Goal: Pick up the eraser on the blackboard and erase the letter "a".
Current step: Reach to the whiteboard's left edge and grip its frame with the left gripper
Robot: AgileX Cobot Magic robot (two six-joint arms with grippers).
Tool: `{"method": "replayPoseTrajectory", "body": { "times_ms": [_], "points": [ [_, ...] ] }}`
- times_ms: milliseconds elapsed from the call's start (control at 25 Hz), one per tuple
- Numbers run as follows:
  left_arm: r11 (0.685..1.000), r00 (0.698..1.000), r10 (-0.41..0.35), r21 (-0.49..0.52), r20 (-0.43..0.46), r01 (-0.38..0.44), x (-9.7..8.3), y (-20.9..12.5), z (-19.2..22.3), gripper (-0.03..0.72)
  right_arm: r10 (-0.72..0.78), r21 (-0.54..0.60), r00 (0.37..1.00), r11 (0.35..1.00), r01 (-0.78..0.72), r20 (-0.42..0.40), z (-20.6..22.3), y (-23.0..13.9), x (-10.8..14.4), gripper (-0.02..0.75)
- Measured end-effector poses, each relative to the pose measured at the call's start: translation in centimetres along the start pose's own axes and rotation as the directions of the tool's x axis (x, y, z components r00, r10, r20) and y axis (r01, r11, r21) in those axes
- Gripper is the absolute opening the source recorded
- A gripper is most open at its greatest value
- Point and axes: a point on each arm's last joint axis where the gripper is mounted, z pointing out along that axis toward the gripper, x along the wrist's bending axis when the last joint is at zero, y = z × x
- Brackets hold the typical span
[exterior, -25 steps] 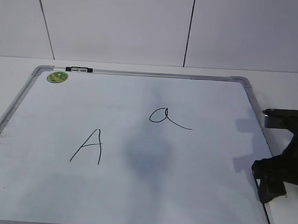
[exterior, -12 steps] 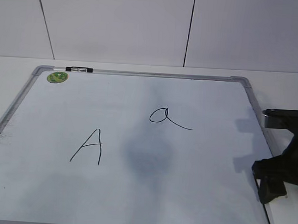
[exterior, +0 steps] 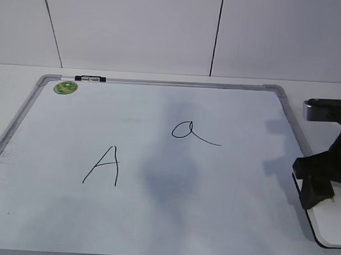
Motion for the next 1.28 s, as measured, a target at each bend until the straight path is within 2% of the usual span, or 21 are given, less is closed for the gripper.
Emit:
{"method": "replayPoseTrajectory", "body": {
  "times_ms": [160, 560, 800, 960, 1120, 1280],
  "points": [
    [1.000, 1.000, 0.000, 0.000, 0.000, 0.000, 0.0, 0.0, 0.0, 0.235, 0.000, -0.014, 1.000, 1.000, 0.000, -0.003, -0.6, 0.0, 0.0, 0.572],
    [1.000, 1.000, 0.000, 0.000, 0.000, 0.000, 0.0, 0.0, 0.0, 0.235, 0.000, 0.060, 1.000, 0.998, -0.001, 0.013, -0.6, -0.6, -0.1, 0.572],
    [1.000, 1.000, 0.000, 0.000, 0.000, 0.000, 0.0, 0.0, 0.0, 0.239, 0.016, 0.081, 1.000, 0.997, -0.015, -0.011, -0.7, -0.8, 0.1, 0.572],
    [1.000, 1.000, 0.000, 0.008, 0.000, 0.000, 0.0, 0.1, 0.1, 0.283, 0.007, 0.119, 1.000, 0.993, -0.005, -0.014, -0.7, -1.1, 0.1, 0.571],
    [0.997, 1.000, -0.007, 0.081, 0.007, 0.006, 0.1, 1.3, 1.0, 0.341, -0.013, 0.144, 1.000, 0.989, 0.014, -0.013, -0.8, -1.4, 0.1, 0.571],
    [0.983, 0.999, -0.037, 0.182, 0.039, 0.030, 0.0, 4.2, 2.7, 0.350, -0.021, 0.142, 1.000, 0.990, 0.024, -0.022, -1.1, -1.5, 0.1, 0.571]
  ]
}}
